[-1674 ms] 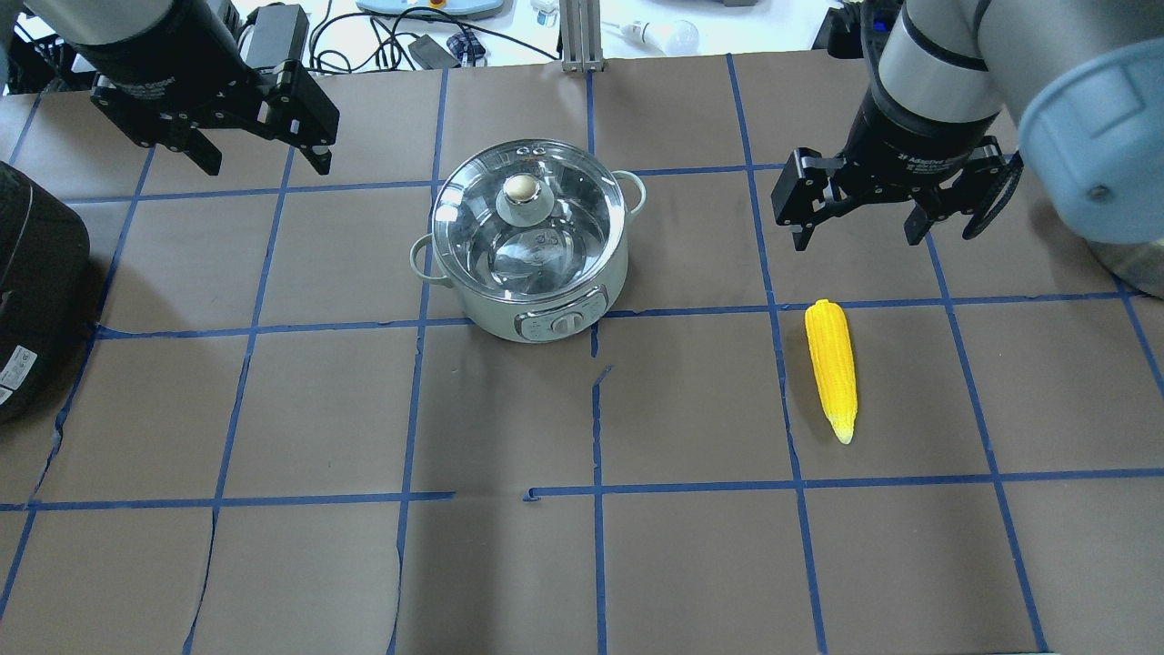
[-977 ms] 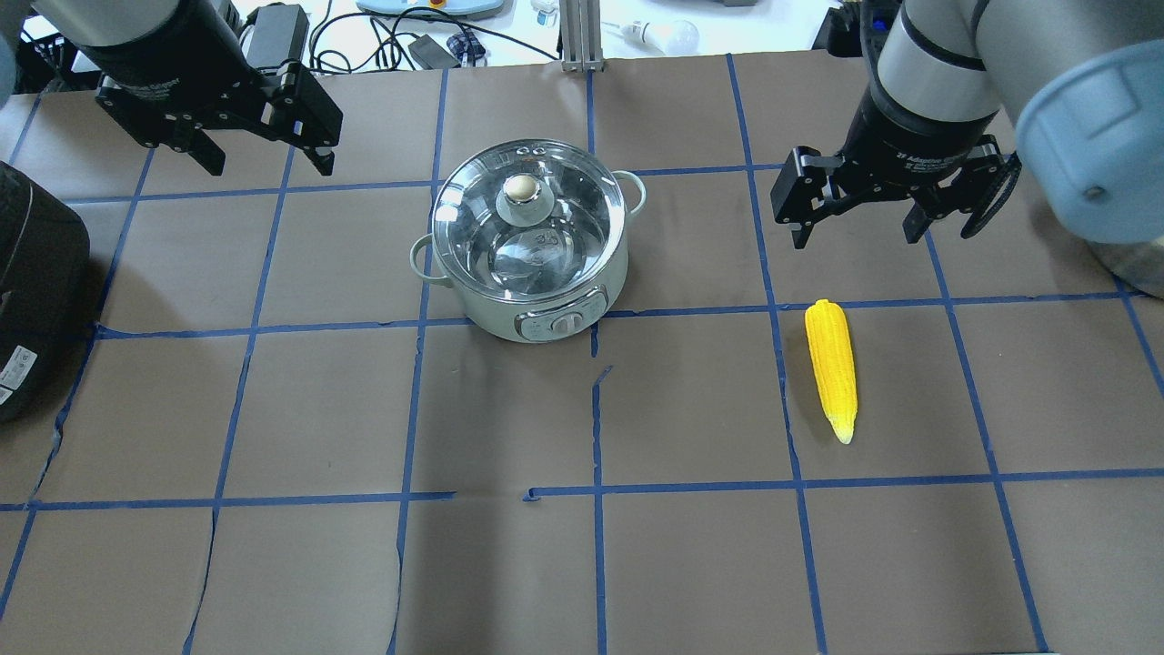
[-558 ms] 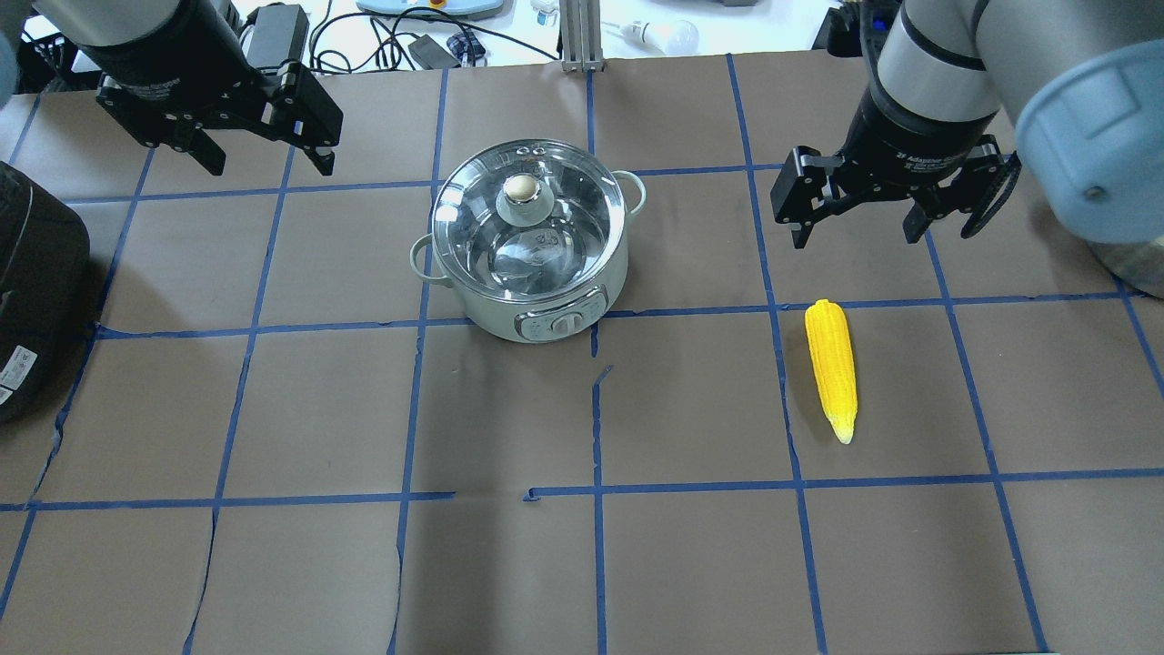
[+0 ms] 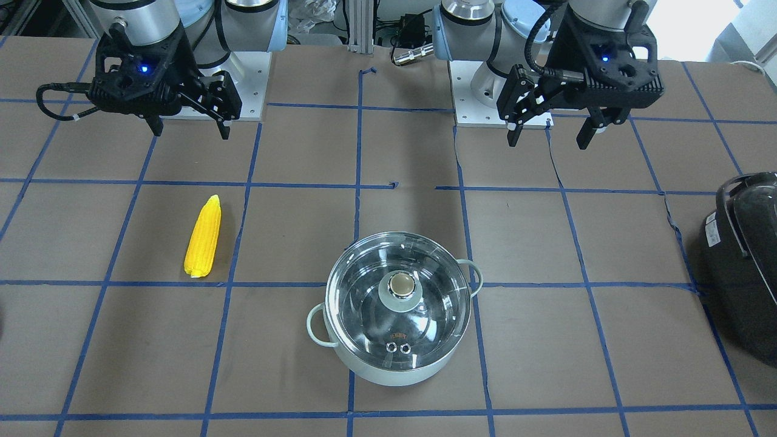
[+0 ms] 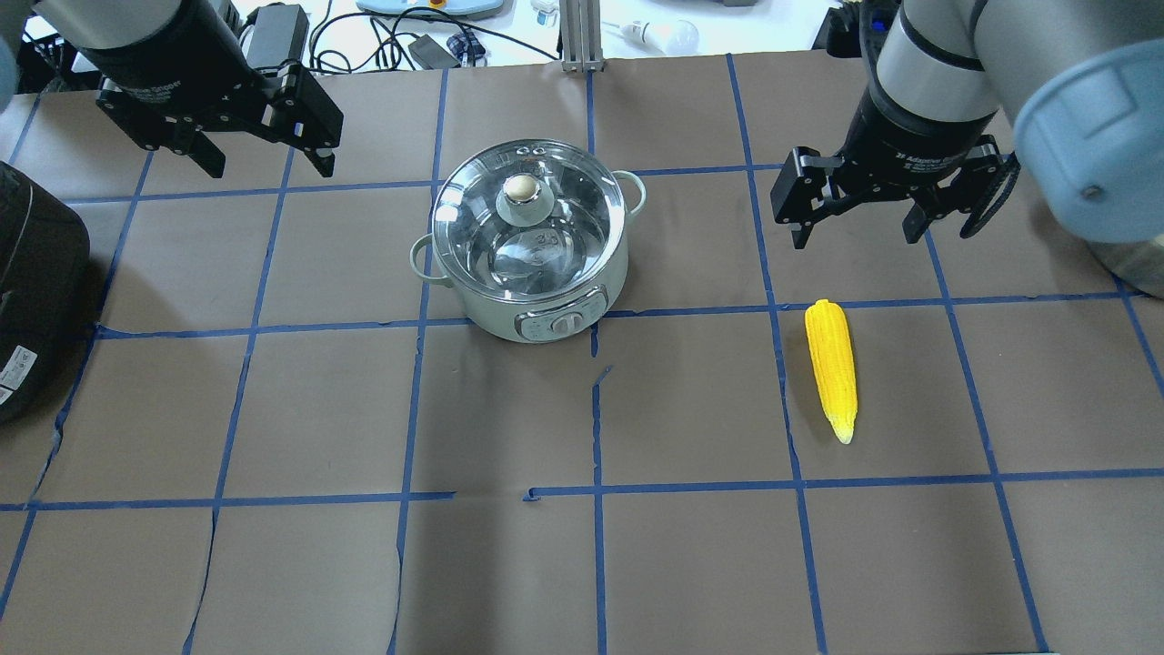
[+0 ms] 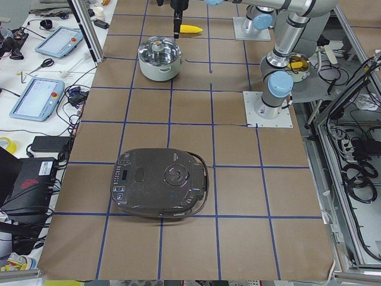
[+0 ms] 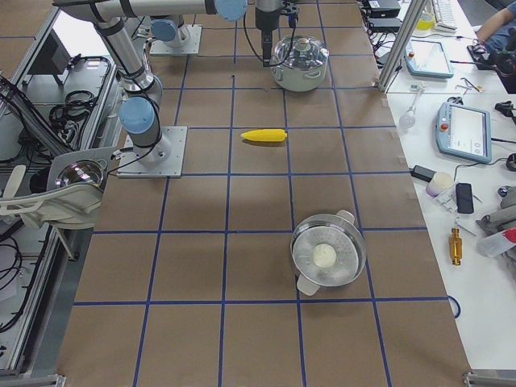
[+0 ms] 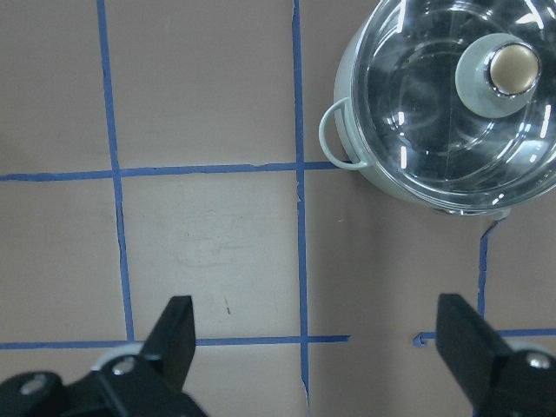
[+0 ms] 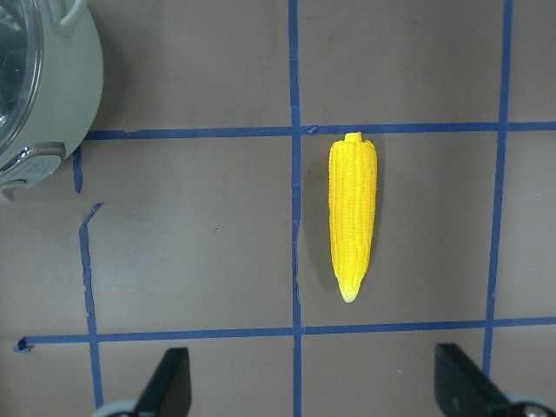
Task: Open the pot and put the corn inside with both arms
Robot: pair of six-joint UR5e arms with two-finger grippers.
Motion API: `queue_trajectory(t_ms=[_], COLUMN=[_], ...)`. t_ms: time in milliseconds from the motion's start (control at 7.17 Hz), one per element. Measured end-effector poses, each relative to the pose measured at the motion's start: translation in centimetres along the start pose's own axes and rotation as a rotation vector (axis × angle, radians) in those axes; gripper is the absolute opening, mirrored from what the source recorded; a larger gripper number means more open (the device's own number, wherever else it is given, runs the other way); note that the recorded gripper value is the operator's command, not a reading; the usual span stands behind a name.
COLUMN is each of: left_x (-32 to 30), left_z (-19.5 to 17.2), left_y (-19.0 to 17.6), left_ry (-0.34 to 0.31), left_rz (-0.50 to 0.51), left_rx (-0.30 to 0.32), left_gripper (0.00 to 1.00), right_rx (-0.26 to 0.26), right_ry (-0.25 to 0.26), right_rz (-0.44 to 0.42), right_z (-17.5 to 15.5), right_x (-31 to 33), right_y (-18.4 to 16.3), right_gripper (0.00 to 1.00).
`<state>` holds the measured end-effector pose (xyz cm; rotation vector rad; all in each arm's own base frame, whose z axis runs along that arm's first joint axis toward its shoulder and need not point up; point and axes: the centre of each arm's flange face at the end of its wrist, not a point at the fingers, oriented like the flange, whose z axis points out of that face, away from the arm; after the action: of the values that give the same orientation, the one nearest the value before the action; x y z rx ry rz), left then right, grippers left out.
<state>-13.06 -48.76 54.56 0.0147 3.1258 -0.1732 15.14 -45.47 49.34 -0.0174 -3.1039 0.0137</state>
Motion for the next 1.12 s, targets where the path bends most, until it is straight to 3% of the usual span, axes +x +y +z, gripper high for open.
queue_trajectory(t_ms=[1116], left_x=[1.4], left_z=[0.4], left_y=[0.2], left_ry=[-0.050], left_rz=[0.006], left_rx=[0.002], left_gripper=[1.00], right_rx=[0.000], right_ry=[0.002], right_rz=[-0.002], right_z=[0.0], right_x=[0.1], right_y=[0.0], right_gripper=[1.00])
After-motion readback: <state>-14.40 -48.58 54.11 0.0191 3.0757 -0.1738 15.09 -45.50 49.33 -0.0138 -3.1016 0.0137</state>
